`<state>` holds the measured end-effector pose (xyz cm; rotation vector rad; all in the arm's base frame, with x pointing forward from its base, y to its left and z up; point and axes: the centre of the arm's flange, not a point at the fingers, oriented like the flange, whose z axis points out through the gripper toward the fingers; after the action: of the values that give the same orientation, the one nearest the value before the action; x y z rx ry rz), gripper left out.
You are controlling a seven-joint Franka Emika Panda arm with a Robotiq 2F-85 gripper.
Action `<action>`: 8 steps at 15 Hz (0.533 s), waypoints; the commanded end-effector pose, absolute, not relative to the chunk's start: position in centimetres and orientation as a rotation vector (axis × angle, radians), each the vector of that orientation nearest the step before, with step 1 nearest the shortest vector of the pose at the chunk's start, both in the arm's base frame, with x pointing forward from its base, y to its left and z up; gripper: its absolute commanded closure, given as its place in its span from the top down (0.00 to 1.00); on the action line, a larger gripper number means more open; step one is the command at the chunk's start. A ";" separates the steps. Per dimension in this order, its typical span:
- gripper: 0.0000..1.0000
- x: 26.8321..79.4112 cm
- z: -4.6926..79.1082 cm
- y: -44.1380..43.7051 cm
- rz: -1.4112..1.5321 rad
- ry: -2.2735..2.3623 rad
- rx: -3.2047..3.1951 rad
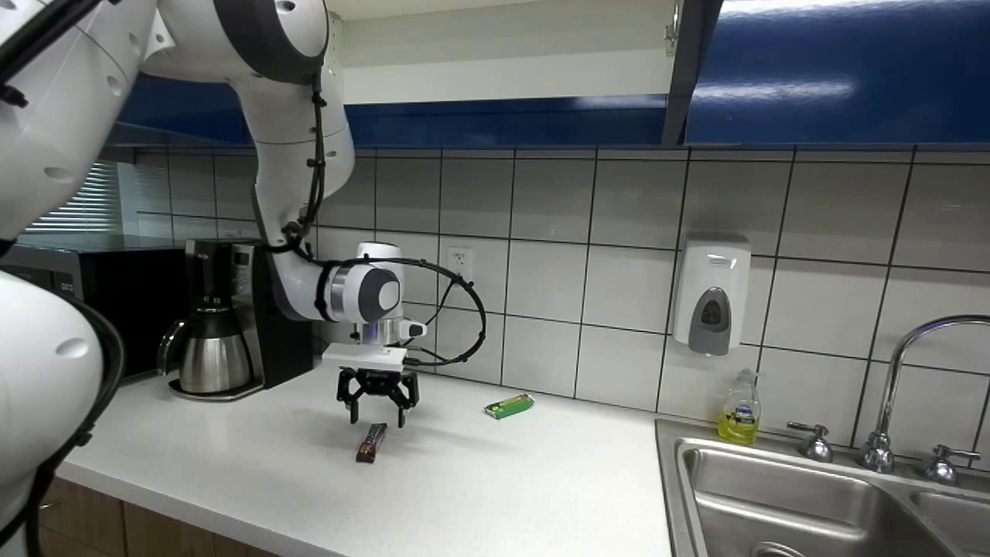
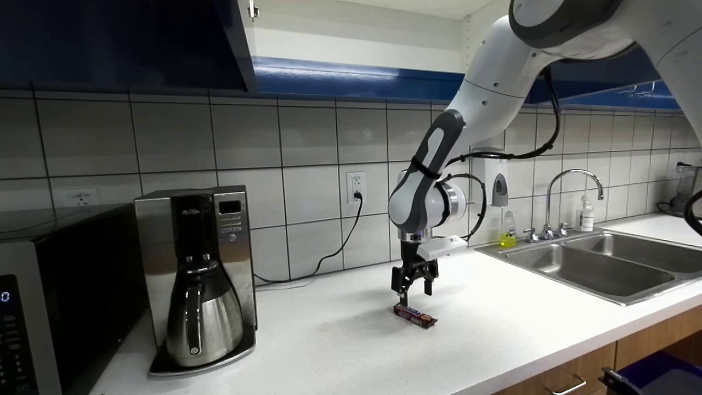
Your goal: Pick the candy bar and put it into the cupboard
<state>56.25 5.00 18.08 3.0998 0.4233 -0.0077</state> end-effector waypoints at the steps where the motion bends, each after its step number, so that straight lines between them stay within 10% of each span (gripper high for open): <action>1: 1.00 57.2 17.8 5.5 -0.060 0.489 3.070; 8: 1.00 57.6 16.6 6.1 -0.083 0.505 3.061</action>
<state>56.72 5.79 16.82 3.0816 0.4725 -0.0427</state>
